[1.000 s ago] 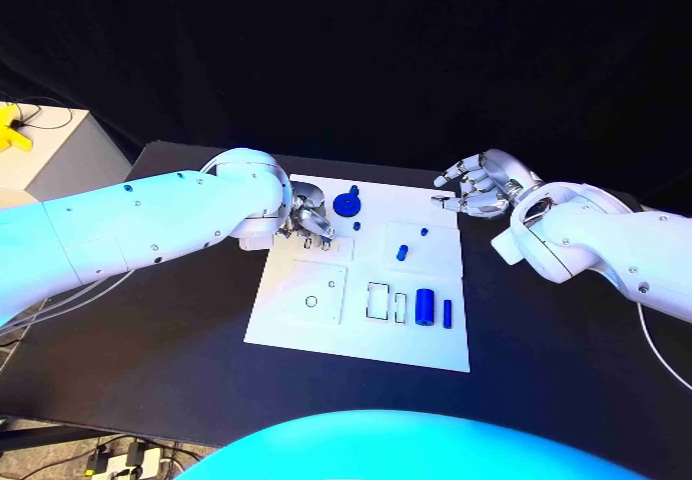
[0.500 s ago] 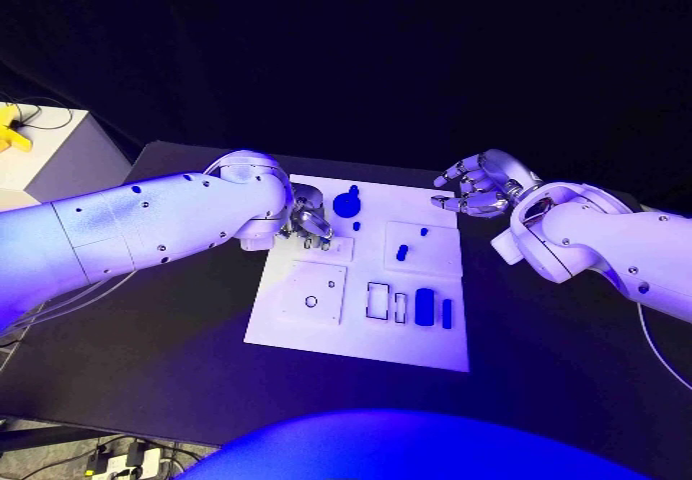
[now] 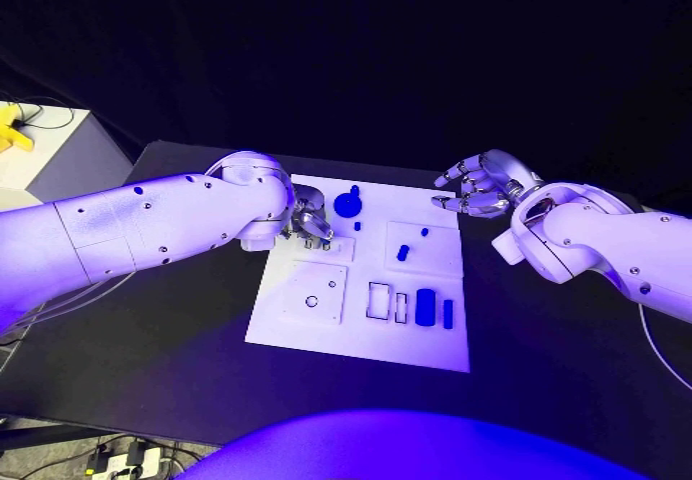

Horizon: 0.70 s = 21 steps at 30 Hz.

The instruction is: Assemble the parts on the task board

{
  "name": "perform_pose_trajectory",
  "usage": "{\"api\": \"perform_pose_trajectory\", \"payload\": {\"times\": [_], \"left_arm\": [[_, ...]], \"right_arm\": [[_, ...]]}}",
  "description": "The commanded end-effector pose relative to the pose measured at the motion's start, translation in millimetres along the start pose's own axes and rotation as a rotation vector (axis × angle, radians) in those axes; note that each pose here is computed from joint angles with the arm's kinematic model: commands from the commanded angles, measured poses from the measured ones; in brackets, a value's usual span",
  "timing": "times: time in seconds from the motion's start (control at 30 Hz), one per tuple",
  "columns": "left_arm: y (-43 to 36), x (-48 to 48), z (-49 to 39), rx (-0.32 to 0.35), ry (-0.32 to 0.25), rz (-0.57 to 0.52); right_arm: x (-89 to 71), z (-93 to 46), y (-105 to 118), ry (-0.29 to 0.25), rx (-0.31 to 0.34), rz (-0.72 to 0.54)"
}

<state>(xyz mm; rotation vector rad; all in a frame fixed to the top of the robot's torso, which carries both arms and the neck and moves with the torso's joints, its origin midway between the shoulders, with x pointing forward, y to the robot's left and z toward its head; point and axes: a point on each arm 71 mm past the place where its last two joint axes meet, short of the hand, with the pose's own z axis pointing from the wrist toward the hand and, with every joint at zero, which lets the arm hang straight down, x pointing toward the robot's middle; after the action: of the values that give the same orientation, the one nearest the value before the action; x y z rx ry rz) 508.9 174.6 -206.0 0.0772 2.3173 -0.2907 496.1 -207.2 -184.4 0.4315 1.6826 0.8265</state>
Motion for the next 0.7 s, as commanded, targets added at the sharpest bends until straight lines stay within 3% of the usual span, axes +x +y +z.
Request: {"api": "perform_pose_trajectory", "payload": {"times": [0.03,0.7], "left_arm": [[-1.4,2.0,-0.4,0.001,0.02,0.031],[-2.6,6.6,0.9,-0.002,0.05,0.053]], "right_arm": [[1.2,-0.2,1.0,0.013,-0.012,-0.009],[1.1,-0.1,0.7,0.013,-0.012,-0.01]]}}
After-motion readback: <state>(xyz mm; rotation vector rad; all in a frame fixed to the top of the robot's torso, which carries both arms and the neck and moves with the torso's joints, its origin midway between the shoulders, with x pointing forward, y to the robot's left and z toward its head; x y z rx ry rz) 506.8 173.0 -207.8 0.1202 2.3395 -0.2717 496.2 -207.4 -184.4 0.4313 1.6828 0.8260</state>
